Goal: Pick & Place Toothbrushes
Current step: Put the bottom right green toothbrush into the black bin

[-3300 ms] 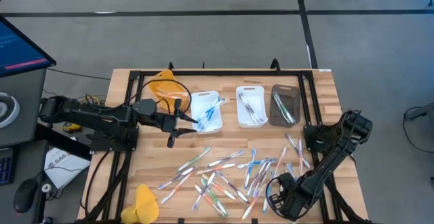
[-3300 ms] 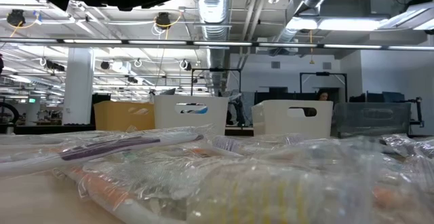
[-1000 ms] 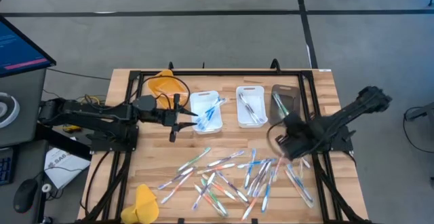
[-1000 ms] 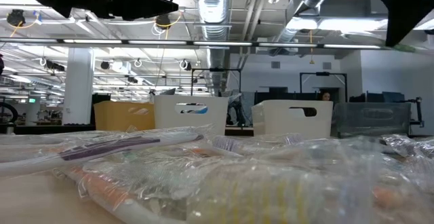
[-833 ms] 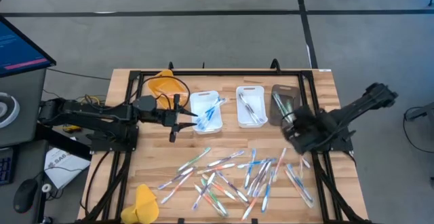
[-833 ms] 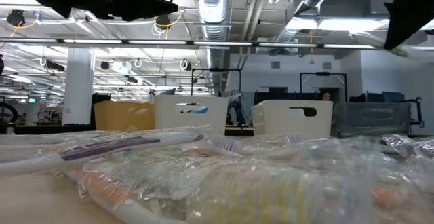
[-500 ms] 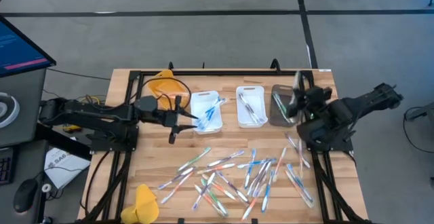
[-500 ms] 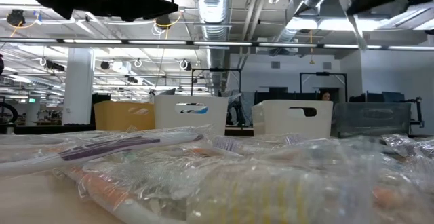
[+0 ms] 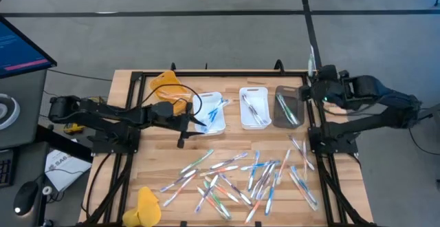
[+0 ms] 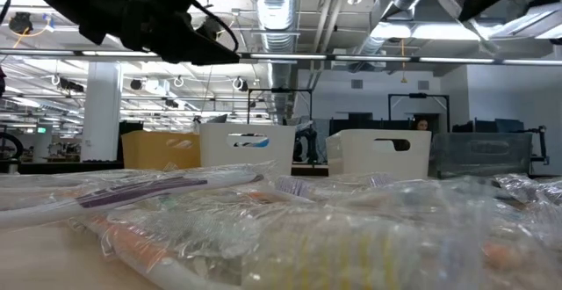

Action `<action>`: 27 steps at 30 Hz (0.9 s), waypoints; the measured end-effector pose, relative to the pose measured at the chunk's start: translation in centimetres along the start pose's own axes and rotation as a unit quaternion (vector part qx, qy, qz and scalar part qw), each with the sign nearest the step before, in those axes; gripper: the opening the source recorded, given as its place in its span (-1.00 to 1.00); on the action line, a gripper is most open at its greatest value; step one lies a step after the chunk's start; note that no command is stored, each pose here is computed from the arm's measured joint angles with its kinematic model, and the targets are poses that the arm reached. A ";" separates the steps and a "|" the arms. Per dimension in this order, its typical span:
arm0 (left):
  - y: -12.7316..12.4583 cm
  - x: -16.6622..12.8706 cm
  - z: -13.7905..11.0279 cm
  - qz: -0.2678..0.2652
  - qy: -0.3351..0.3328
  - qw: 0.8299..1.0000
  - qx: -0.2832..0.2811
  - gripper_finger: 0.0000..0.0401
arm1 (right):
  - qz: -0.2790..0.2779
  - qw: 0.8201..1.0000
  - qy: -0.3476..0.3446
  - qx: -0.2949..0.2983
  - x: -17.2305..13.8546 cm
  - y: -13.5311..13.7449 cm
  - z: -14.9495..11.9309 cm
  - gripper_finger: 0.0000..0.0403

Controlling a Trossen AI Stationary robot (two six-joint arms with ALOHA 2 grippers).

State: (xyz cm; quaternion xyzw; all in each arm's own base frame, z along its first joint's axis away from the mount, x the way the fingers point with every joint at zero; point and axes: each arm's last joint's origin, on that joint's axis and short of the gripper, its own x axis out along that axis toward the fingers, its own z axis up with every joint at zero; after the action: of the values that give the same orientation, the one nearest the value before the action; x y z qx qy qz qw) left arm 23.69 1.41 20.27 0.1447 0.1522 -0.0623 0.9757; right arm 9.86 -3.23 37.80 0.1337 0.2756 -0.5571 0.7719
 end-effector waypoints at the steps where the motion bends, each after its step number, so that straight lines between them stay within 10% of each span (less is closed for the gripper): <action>1: 0.0 0.1 -0.1 -0.001 0.002 1.000 -0.002 -0.30 | -0.007 1.000 0.012 0.004 0.3 -0.1 0.1 -1.00; 27: 0.1 -0.1 0.3 0.006 -0.013 0.999 0.033 -0.30 | 0.043 0.949 0.311 -0.027 14.7 3.1 -4.8 -1.00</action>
State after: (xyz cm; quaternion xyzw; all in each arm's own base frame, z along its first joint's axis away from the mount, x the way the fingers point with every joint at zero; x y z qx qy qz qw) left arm 23.73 1.42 20.57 0.1773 0.1368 -0.0635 0.9725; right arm 14.80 -11.21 25.11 0.2916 0.5109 -0.4461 0.6744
